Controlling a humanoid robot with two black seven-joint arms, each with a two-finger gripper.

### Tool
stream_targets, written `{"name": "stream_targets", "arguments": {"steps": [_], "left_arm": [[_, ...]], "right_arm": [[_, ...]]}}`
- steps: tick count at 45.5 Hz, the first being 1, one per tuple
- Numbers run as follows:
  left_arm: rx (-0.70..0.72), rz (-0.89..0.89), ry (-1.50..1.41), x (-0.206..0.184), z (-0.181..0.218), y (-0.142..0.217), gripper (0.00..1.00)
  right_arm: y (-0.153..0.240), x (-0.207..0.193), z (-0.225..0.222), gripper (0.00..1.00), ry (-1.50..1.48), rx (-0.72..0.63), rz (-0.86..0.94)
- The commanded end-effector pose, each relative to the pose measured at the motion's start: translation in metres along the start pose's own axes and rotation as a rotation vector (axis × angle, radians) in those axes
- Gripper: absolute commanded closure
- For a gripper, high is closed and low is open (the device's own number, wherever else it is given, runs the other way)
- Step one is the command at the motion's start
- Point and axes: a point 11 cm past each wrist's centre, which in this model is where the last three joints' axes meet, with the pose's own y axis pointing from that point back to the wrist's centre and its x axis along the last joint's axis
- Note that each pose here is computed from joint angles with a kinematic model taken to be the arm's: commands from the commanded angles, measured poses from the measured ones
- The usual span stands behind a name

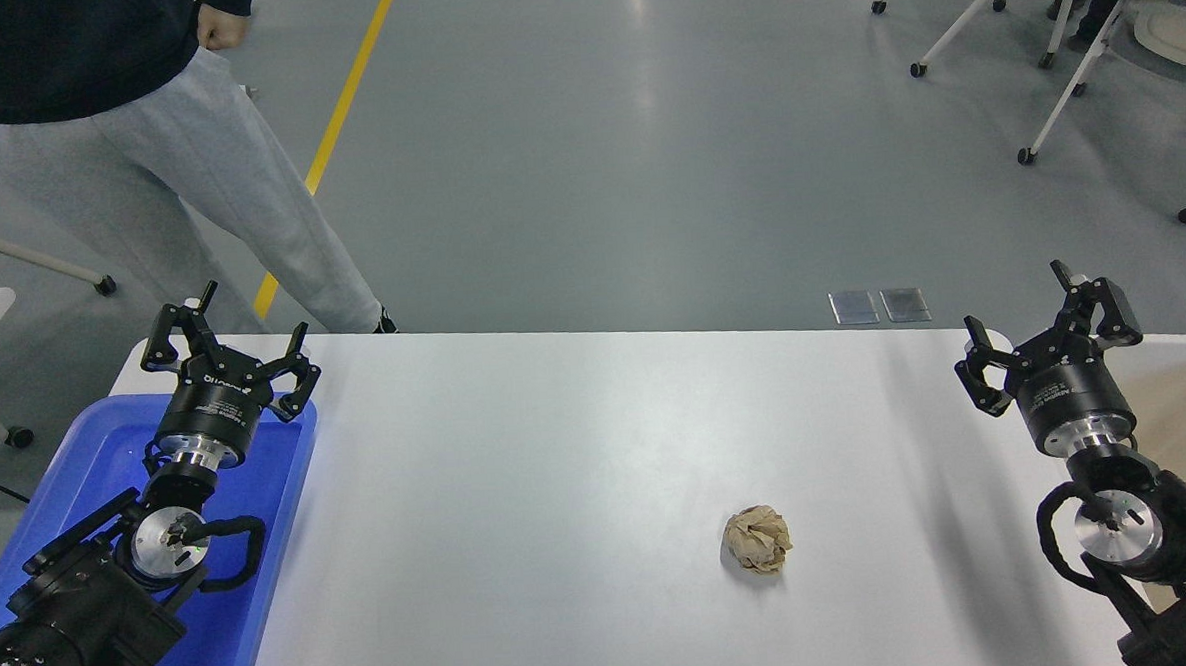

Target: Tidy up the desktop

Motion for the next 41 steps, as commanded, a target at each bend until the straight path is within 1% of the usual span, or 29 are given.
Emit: {"name": "stream_targets", "arguments": {"steps": [1,13,24,33,41], "left_arm": [[0.000,0.000,0.000,-0.0001,0.0000,-0.0001,0.00],[0.000,0.000,0.000,-0.0001,0.0000,-0.0001,0.00],[0.000,0.000,0.000,-0.0001,0.0000,-0.0001,0.00],[0.000,0.000,0.000,-0.0001,0.0000,-0.0001,0.00],[-0.001,-0.001,0.000,-0.0006,0.0003,-0.0006,0.00]], "right_arm": [[-0.0026,-0.0026,-0.0039,0.01,0.006,0.006,-0.005],[-0.0060,0.0015,-0.0132,0.01,0.032,0.010,0.000],[-0.0066,-0.0032,-0.0046,0.01,0.023,-0.002,0.015],[-0.0071,-0.0025,-0.0059,0.01,0.026,0.000,0.021],[-0.0081,0.0021,-0.0122,0.01,0.050,-0.032,0.031]]}}
